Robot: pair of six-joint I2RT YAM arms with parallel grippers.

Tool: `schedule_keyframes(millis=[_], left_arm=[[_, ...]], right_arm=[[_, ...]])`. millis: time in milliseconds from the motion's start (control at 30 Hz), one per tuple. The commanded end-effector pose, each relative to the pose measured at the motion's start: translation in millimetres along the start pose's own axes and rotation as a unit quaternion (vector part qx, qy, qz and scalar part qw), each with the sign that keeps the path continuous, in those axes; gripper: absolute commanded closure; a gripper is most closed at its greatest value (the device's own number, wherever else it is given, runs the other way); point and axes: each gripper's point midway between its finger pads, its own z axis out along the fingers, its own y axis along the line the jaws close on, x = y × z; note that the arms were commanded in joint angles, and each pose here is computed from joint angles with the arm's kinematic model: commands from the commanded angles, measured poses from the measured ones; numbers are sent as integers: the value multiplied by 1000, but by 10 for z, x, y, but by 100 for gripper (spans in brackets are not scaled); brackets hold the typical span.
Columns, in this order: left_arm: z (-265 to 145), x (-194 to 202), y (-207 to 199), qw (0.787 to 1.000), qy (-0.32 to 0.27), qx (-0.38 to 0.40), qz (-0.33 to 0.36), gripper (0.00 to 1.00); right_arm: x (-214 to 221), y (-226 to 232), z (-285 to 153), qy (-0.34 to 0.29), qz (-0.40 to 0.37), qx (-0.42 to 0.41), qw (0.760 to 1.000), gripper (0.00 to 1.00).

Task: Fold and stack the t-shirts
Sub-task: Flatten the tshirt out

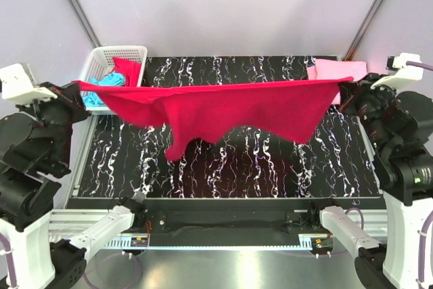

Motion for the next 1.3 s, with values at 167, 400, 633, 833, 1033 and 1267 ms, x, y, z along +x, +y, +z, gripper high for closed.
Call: schedule_keyframes(millis=[167,400,633,833,1033,1267], left_arm=[[291,-264,8,997,-17,-62,34,100],[1069,-371,-438,994,-15,-84,72,100],[1086,-620,-404,991,-50,-107,64,100],[698,-894,-115,987,-86,-128,51,100],[147,-1076,183,986,-124,-114,3,100],[-371,-1065,512,983,-151,-103,-18,100]], right_arm=[[-106,-50,129,-8,-14,20,1000,100],[-170,-9,689,0,-24,32,999,100],[-486,69,827,-27,-35,26,999,100],[-665,134,510,-56,-31,4,998,100],[-670,145,167,-66,-33,-14,997,100],[-656,128,-280,-88,-39,-31,995,100]])
